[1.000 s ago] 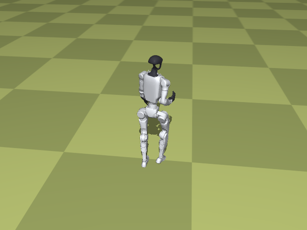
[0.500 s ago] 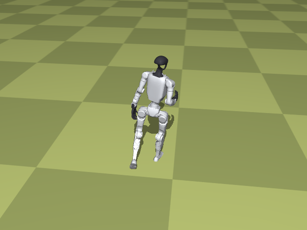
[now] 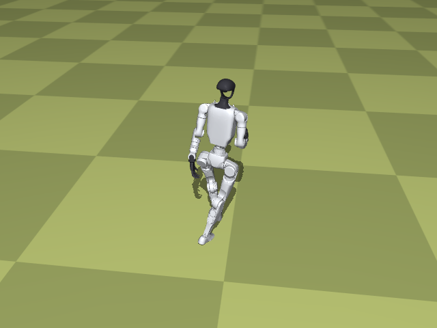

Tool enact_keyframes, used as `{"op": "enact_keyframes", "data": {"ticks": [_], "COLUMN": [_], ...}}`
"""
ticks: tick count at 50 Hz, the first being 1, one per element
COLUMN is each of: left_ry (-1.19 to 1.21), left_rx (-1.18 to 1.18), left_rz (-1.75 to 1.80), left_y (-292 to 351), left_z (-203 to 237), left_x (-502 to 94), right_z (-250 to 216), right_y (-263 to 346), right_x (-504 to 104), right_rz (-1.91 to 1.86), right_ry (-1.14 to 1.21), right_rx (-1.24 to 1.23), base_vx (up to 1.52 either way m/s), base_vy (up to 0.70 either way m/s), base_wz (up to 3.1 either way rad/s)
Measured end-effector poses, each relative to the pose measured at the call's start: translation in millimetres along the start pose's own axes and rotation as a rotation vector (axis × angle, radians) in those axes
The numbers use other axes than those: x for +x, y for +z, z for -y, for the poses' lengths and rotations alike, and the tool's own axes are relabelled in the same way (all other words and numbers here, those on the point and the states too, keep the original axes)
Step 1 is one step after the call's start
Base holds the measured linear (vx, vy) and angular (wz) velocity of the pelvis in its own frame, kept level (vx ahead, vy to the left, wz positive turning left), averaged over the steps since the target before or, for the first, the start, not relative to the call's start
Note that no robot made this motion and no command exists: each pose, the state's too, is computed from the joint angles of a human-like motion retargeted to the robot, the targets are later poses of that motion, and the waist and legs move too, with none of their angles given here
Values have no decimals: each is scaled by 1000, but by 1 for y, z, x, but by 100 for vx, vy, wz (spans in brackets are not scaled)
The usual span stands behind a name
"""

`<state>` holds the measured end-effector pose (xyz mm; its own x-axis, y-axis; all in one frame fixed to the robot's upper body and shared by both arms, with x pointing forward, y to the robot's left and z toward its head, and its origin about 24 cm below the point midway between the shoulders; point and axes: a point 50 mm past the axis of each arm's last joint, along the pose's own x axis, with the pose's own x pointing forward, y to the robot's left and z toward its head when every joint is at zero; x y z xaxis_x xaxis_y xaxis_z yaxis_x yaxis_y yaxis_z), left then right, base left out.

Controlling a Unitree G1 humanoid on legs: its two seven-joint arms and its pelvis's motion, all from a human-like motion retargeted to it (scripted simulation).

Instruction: Walk run

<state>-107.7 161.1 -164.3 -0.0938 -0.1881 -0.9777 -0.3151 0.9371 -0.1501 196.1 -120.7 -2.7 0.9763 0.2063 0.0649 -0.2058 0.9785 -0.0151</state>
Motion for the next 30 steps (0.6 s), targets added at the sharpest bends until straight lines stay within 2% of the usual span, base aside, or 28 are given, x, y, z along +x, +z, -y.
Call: {"op": "enact_keyframes", "data": {"ticks": [5,10,16,21,25,30], "left_ry": [44,90,69,44,48,69], "left_rx": [-25,63,253,417,504,526], "left_rz": [32,219,616,907,1035,1003], "left_y": [20,101,218,286,312,306], "left_z": [-16,-24,4,29,39,32], "left_x": [-4,-10,-38,-81,-104,-100], "right_z": [-19,-25,-12,-4,-3,-3], "right_y": [-13,-10,-11,-12,-16,-19], "right_x": [-11,-9,-9,-16,-22,-25], "right_rz": [-65,-48,-59,-71,-94,-113], "right_ry": [102,139,119,26,-19,-14], "right_rx": [23,17,40,43,63,67], "base_vx": [85,59,51,44,46,52], "base_vy": [-13,-8,4,-2,-8,-34], "base_wz": [-57,38,58,128,104,59]}}
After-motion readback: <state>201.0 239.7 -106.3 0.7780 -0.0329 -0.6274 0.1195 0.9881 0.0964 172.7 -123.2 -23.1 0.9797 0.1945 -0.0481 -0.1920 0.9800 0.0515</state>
